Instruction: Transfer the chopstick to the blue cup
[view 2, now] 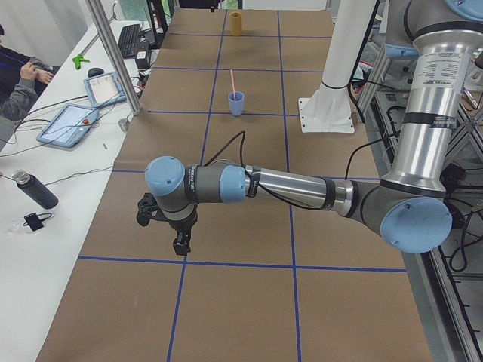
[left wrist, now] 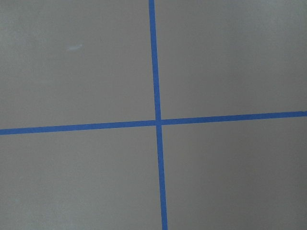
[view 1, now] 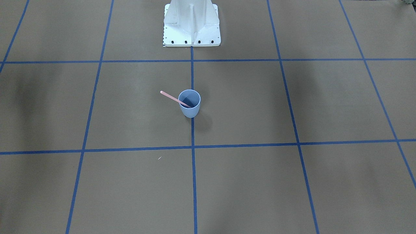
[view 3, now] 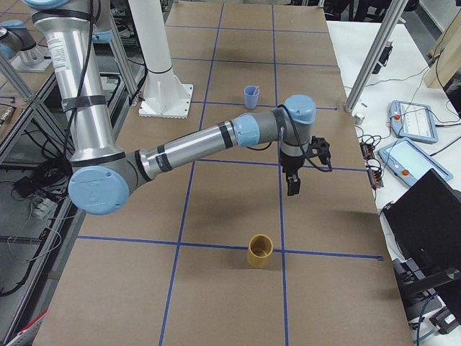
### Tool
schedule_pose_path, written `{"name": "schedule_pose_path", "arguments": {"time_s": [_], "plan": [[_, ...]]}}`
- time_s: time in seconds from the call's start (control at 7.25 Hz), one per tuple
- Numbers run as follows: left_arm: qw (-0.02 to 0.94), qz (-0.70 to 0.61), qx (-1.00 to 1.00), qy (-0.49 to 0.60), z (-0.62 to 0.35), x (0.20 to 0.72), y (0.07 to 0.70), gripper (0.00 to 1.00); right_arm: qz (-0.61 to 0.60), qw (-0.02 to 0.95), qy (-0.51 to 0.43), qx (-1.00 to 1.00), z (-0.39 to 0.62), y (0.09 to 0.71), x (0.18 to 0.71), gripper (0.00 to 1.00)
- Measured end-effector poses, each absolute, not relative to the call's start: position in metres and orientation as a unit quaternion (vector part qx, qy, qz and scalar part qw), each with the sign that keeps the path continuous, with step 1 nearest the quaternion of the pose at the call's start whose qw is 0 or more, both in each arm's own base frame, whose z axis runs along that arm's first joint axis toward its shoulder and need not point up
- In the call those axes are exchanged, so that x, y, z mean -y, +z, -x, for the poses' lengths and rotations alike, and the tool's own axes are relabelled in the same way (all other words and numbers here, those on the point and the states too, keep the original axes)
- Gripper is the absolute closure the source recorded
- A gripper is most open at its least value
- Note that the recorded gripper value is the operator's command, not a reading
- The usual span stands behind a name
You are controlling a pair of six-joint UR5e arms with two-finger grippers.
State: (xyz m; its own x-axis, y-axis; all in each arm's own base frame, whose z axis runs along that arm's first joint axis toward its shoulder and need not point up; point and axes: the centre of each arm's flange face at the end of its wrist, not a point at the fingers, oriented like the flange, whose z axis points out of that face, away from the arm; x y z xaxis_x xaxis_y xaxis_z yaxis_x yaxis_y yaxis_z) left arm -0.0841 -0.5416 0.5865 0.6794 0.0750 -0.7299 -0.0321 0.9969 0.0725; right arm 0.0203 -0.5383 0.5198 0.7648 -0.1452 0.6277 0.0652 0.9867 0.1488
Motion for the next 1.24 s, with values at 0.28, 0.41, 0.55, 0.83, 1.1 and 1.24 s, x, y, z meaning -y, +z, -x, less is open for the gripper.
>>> {"name": "schedule_pose_path", "arguments": {"time_s": [0.28,0.41,0.55,0.83,1.1,1.24], "plan": [[0.916,-0.035,-0.399,0.033,0.084,0.542,0.584,0.02,-0.042,0.939,-0.063,0.335,-0.062,0.573,0.493,0.00],[0.916,-0.037,-0.398,0.034,0.085,0.540,0.587,0.02,-0.038,0.940,-0.059,0.335,-0.068,0.582,0.485,0.00],[0.916,-0.045,-0.397,0.038,0.084,0.534,0.596,0.02,-0.034,0.940,-0.055,0.334,-0.071,0.588,0.480,0.00],[0.916,-0.060,-0.395,0.044,0.084,0.524,0.619,0.02,-0.028,0.941,-0.045,0.334,-0.072,0.593,0.473,0.00],[0.915,-0.070,-0.395,0.049,0.085,0.521,0.618,0.02,-0.025,0.942,-0.020,0.335,-0.071,0.594,0.473,0.00],[0.914,-0.080,-0.394,0.053,0.085,0.521,0.608,0.02,-0.027,0.941,-0.007,0.337,-0.071,0.596,0.473,0.00]]}}
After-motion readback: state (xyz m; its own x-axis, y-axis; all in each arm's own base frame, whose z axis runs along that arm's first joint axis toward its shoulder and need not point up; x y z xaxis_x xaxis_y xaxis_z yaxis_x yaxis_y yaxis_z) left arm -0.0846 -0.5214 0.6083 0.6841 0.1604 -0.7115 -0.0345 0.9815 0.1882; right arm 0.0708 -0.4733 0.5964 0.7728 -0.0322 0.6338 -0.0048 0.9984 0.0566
